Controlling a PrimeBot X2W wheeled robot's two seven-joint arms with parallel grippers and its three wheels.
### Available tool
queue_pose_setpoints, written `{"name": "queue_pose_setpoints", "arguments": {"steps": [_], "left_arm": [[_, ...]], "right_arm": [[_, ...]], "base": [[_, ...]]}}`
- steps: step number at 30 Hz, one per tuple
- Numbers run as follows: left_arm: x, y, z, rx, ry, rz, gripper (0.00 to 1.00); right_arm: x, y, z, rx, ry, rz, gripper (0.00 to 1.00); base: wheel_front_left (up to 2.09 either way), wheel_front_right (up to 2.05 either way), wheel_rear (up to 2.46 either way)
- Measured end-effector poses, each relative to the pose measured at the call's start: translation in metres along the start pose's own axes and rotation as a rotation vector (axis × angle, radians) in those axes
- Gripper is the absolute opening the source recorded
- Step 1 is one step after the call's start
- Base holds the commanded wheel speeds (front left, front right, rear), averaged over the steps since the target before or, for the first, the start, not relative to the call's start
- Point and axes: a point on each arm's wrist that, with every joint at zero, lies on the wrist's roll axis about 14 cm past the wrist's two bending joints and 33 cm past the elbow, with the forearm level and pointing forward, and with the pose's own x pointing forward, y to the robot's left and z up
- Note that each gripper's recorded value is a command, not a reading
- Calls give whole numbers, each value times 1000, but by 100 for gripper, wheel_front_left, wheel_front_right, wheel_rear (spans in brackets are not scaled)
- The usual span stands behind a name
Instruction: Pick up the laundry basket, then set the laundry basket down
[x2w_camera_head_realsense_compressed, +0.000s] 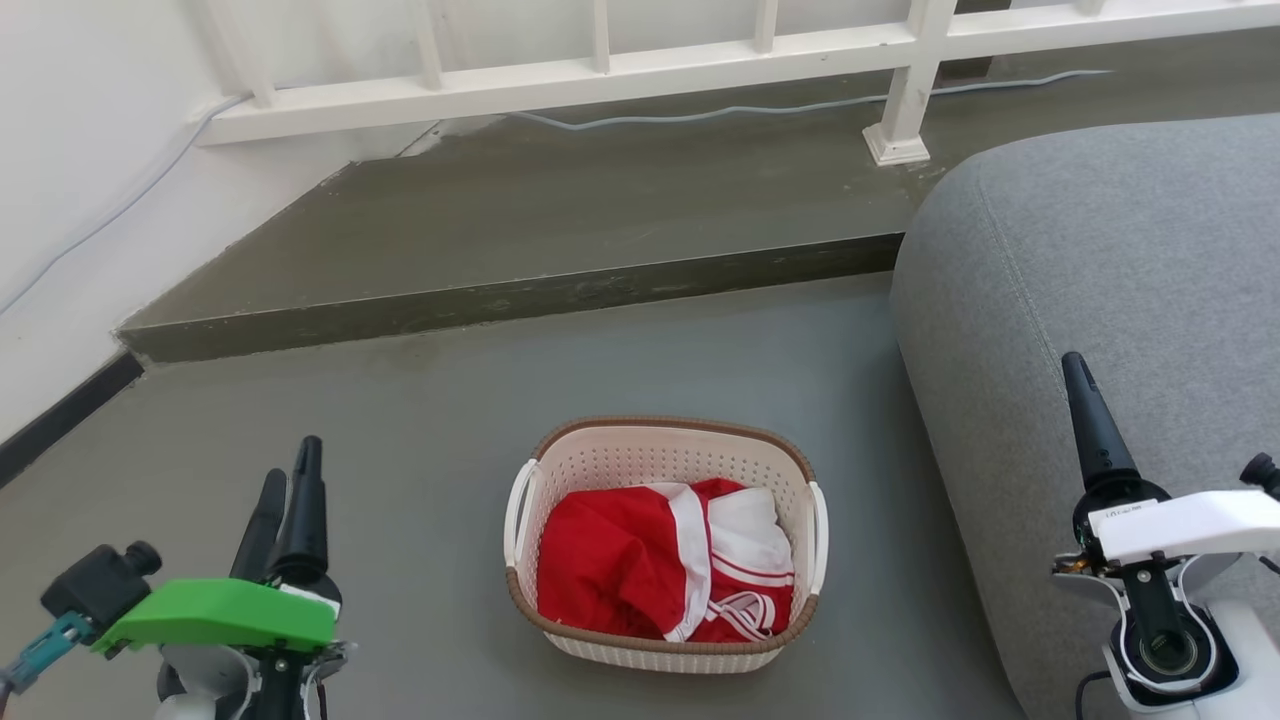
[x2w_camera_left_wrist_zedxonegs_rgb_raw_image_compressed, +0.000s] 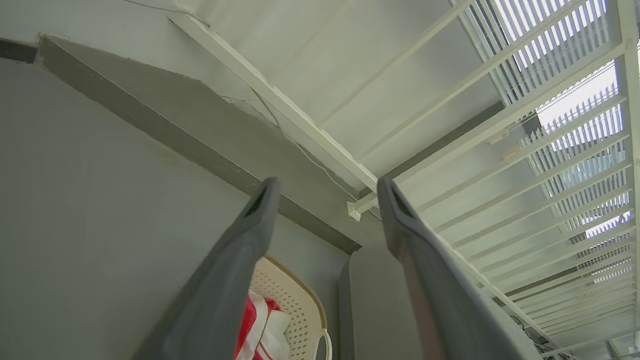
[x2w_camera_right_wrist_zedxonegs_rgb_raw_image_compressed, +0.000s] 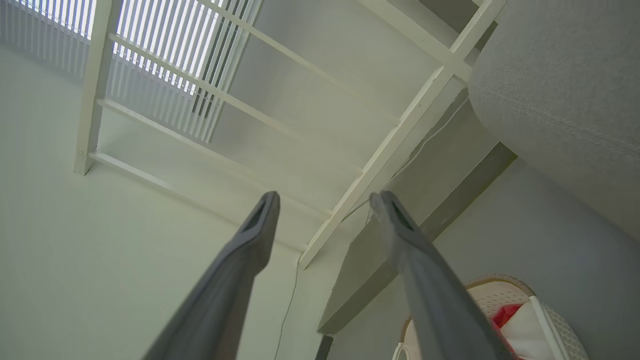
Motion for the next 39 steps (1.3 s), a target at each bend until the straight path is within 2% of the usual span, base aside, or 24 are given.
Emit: {"name": "queue_pose_setpoints", "arguments": {"steps": [14, 25, 39], "left_arm": [[2, -10, -1, 287, -6, -43, 100], [4, -21, -6, 446, -17, -83, 100], [7, -38, -7, 622, -55, -145, 100]], "right_arm": [[5, 13, 9, -290, -29, 59, 100], [8, 20, 6, -486, -37, 92, 100], [10, 34, 2, -666, -76, 139, 100]], "base": [[0, 0, 0], [0, 0, 0], [0, 0, 0]]}}
